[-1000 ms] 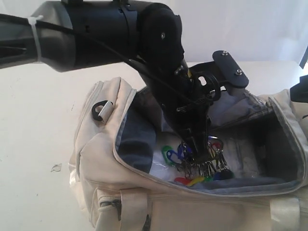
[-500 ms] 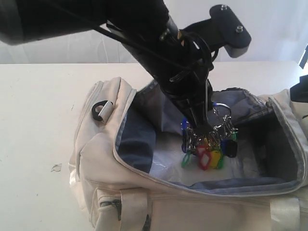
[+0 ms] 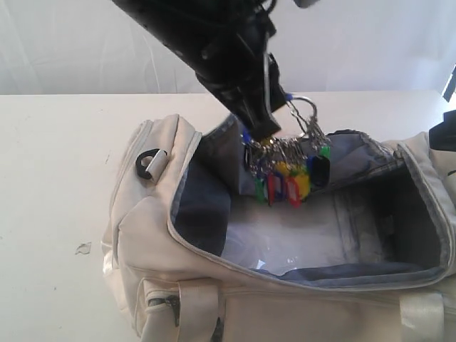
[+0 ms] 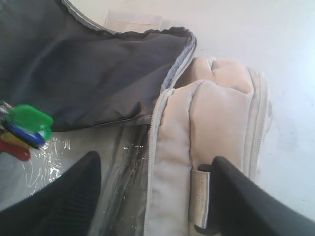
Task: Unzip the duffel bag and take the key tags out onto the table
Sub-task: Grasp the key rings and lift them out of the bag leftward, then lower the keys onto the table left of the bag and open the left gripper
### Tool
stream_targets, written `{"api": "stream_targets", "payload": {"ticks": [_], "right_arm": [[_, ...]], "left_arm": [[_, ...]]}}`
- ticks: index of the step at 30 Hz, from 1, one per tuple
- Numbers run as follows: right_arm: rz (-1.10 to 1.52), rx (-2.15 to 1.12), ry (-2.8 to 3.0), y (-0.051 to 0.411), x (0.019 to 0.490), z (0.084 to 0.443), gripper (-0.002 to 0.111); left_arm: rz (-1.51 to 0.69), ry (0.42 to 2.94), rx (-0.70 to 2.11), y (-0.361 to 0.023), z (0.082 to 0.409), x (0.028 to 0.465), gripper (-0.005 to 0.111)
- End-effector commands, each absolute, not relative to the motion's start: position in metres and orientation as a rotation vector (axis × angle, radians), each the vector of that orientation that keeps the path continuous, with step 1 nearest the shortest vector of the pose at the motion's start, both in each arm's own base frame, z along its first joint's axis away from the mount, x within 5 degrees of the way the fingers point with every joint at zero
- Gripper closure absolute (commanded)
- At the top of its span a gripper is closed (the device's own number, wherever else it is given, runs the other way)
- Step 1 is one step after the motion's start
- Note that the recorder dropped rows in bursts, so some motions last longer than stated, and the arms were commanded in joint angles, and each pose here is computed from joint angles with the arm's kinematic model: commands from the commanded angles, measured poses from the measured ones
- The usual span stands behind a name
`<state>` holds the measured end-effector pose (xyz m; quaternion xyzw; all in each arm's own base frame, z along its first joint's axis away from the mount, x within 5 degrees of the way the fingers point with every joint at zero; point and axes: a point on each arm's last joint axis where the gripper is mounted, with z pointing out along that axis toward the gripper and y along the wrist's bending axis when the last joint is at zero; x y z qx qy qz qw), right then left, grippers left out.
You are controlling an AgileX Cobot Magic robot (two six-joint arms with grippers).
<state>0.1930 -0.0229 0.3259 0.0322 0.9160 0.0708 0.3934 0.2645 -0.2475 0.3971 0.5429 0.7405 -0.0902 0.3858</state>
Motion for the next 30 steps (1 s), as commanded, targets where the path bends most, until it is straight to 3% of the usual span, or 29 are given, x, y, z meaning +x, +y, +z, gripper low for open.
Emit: {"api": "stream_targets", "payload": {"ticks": [1,8,18,25,30], "right_arm": [[0.173,0.083,2.312,-0.024,0.192,0.326,0.048],[0.173,0.083,2.312,-0.024,0.192,0.326,0.048],[0.173,0.083,2.312,-0.024,0.192,0.326,0.048],[0.173,0.083,2.312,-0.024,0.192,0.326,0.048],[0.173,0.083,2.312,-0.024,0.192,0.326,0.048]], "left_arm": [[-0.201,1.894,1.284,-0.211,0.424,0.26,0.107],[-0.128,1.923,1.154,-0.155,0.455,0.25,0.107],[-0.02,2.084,0.993,-0.087,0.469,0.238,0.107],[0.007,2.236,0.913,-0.061,0.45,0.245,0.107],[0.014,2.338,0.856,-0.048,0.406,0.258,0.107]]}}
